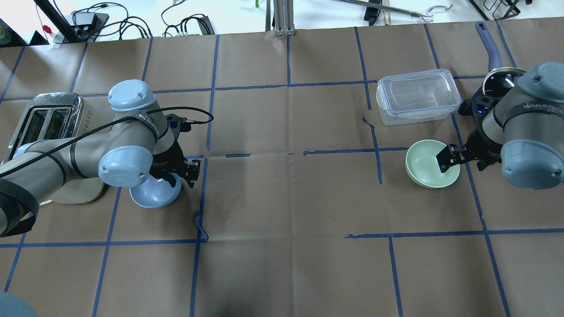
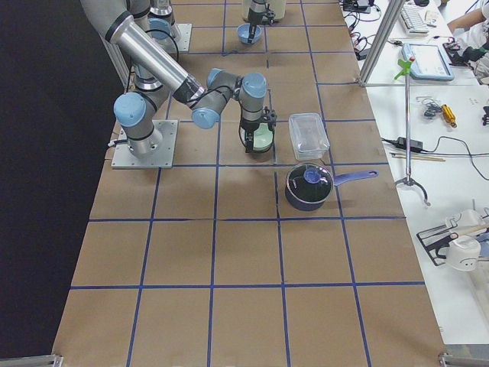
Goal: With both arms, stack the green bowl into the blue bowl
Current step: 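Carry blue bowl to table center with left gripper while right lifts green bowl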
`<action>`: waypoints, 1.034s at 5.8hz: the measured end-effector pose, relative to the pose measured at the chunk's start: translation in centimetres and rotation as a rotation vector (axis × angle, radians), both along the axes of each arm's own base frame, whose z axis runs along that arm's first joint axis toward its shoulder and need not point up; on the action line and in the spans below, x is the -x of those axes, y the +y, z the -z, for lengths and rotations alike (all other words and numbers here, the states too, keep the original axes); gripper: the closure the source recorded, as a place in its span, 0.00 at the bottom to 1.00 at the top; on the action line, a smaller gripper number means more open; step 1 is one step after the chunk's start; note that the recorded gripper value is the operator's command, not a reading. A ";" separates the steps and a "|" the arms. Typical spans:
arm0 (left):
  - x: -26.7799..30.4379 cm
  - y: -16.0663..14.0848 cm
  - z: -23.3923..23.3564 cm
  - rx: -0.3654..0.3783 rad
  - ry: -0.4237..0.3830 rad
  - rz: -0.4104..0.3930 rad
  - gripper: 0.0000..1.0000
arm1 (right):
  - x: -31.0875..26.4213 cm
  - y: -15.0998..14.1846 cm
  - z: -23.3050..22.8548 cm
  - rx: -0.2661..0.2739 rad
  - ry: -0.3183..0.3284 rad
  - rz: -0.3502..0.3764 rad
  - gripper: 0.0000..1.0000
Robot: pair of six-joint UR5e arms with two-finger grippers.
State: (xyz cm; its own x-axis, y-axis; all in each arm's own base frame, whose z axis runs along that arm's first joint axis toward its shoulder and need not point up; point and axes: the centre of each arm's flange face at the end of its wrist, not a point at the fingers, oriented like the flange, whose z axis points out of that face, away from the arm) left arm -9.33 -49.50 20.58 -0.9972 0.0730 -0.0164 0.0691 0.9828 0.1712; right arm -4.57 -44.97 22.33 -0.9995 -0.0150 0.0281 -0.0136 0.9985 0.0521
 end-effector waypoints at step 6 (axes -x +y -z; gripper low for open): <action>27.6 -5.0 -5.9 0.252 0.030 0.146 0.93 | 0.4 -1.1 0.7 0.052 0.011 0.040 0.95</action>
State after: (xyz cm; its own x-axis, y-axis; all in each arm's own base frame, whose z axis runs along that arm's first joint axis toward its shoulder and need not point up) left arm -36.96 -54.50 26.50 -0.9768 0.2131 -0.0228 0.2142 0.9734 -0.0814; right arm -4.95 -46.11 21.62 -0.9989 0.0272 0.0392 0.0272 0.9996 0.0005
